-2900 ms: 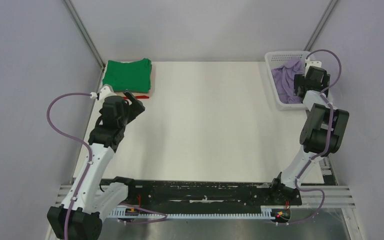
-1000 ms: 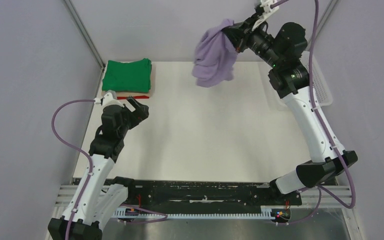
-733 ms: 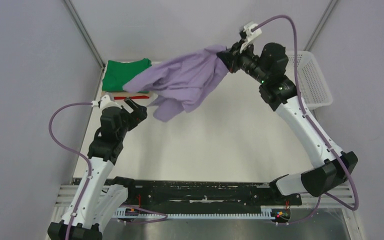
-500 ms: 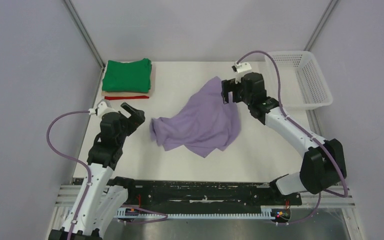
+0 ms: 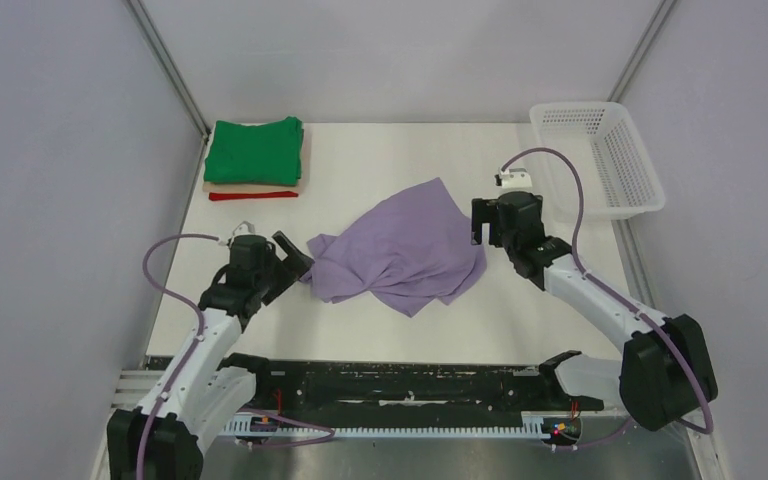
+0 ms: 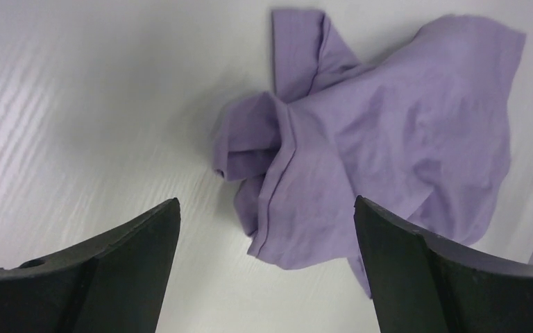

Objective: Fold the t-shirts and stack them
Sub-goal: Move the tshirt to the center of the board, then flatten out the tshirt

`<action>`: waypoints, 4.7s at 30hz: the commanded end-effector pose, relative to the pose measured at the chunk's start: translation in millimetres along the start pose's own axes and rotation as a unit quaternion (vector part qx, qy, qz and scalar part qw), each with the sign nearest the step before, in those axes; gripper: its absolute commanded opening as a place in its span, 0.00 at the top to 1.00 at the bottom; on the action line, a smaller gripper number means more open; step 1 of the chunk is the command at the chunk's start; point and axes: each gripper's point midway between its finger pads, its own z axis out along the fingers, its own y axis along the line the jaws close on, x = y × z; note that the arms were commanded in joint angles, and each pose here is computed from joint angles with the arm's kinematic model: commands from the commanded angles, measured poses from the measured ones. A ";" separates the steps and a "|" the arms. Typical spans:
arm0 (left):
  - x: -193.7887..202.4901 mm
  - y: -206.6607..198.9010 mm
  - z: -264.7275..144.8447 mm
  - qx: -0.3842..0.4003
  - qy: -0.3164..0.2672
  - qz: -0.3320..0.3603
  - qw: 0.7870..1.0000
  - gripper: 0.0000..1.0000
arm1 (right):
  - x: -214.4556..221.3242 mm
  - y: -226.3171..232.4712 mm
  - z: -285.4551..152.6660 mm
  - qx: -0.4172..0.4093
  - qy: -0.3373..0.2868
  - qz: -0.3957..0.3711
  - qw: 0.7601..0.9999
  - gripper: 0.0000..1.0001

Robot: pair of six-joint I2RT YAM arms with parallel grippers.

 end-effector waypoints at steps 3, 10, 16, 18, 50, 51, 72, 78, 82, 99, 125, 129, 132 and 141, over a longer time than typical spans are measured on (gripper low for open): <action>42.0 -8.1 13.5 0.032 0.075 0.006 0.997 0.00 | 1.8 1.3 -10.9 -0.018 -0.032 0.028 0.999 0.02; 36.2 -5.4 39.7 0.006 0.061 0.015 0.998 0.00 | -3.3 32.0 10.3 -0.080 -0.014 0.007 0.997 0.02; 34.4 -17.2 63.8 0.012 0.071 0.016 0.997 0.19 | -25.5 62.6 44.1 -0.121 -0.009 -0.001 0.993 0.02; 38.5 -22.4 72.3 0.019 0.088 0.023 0.996 0.31 | -35.4 74.5 60.0 -0.133 -0.010 0.000 0.991 0.02; 22.4 -29.8 69.7 0.012 0.079 0.072 0.994 0.98 | 29.7 100.1 200.7 -0.048 0.124 -0.018 0.991 0.27; 20.7 -29.5 69.0 0.010 0.076 0.074 0.994 0.98 | 34.3 101.1 197.4 -0.052 0.128 -0.009 0.990 0.29; -95.2 -123.2 -30.8 0.137 -0.120 0.070 0.981 0.98 | -179.9 76.3 36.7 -0.104 -0.176 0.027 0.978 1.00; -137.1 -159.8 -134.1 0.238 -0.217 0.071 0.944 0.98 | -222.9 50.6 -76.8 -0.138 -0.281 0.037 0.949 1.00; -159.0 -175.1 -211.4 0.299 -0.281 0.070 0.909 0.98 | -249.9 36.3 -159.7 -0.172 -0.354 0.047 0.918 1.00; -181.5 -213.4 -491.6 0.509 -0.431 0.137 0.732 0.98 | -325.8 -14.0 -464.0 -0.280 -0.589 0.018 0.758 1.00; -232.7 -234.2 21.3 0.118 -0.235 0.167 0.950 0.85 | -264.7 -38.4 -17.0 0.107 -0.277 0.019 0.955 1.00; -188.7 -221.7 151.6 0.063 -0.106 0.192 0.973 0.48 | -206.2 -26.3 104.3 0.078 -0.168 0.036 0.982 0.75; -169.0 -225.1 183.1 0.053 -0.069 0.208 0.974 0.00 | -186.2 -26.7 152.0 0.068 -0.110 0.048 0.990 0.22; -135.7 -259.2 134.2 0.083 -0.079 0.244 0.963 0.00 | -156.0 -5.9 145.8 -0.006 -0.102 0.056 0.993 0.02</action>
